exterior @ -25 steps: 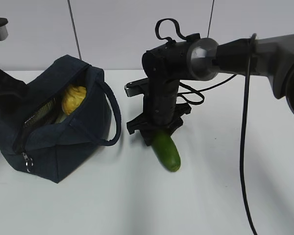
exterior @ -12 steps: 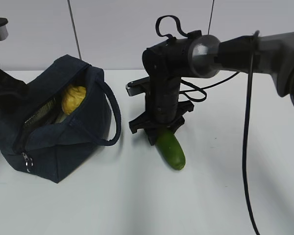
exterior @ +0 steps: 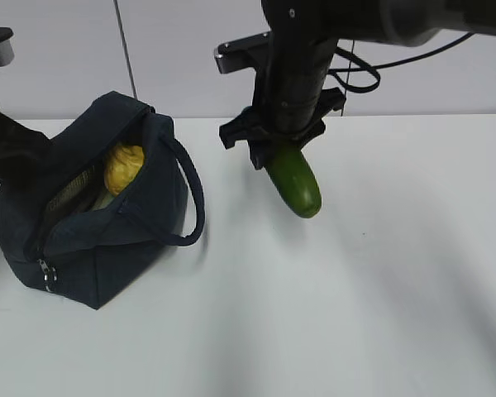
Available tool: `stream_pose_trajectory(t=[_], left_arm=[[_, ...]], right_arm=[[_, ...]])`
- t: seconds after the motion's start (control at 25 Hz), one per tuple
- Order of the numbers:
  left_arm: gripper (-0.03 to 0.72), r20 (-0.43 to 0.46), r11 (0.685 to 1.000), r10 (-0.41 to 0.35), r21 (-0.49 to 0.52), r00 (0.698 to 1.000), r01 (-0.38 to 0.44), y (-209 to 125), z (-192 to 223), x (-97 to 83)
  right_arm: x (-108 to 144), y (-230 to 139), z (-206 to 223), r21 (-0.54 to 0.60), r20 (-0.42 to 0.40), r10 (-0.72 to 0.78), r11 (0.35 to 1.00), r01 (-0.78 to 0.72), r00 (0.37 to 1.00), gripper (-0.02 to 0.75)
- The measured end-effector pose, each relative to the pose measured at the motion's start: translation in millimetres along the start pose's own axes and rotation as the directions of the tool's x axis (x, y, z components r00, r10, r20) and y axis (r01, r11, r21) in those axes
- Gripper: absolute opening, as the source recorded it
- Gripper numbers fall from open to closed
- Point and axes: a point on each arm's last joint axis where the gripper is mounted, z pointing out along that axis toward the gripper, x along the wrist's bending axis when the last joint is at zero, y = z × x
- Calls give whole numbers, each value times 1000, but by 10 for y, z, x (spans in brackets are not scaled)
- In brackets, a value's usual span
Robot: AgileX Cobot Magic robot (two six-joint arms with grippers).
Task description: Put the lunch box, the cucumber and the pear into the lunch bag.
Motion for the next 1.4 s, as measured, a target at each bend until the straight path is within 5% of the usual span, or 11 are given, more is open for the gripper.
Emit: stream_pose_trajectory(t=[0.24,0.48,0.92,1.16,1.4], left_arm=[[3,21,1000,-18,-12,1000,19,11,0,-18],[3,79,996,-72,-53,994,76,53,-3,-69],[3,104,991,-96,-84,990,105,85,-4,-87],[3,111,988,-103,-104,988,115,104,-6,-91],[3,131,981,-120,-134,984,137,128,-35,-104]], right_arm=[[-20,78,-456,-138,-49,28,990,-34,998,392],[167,137,-583,-198,-277,37,976,-95,960,392],[498,323,-713,-273,-678,29,918,-289,734,392],[651,349,-321,-185,-761,82,923,-336,643,392],[775,324,-95,-163,-765,85,933,-321,638,392]])
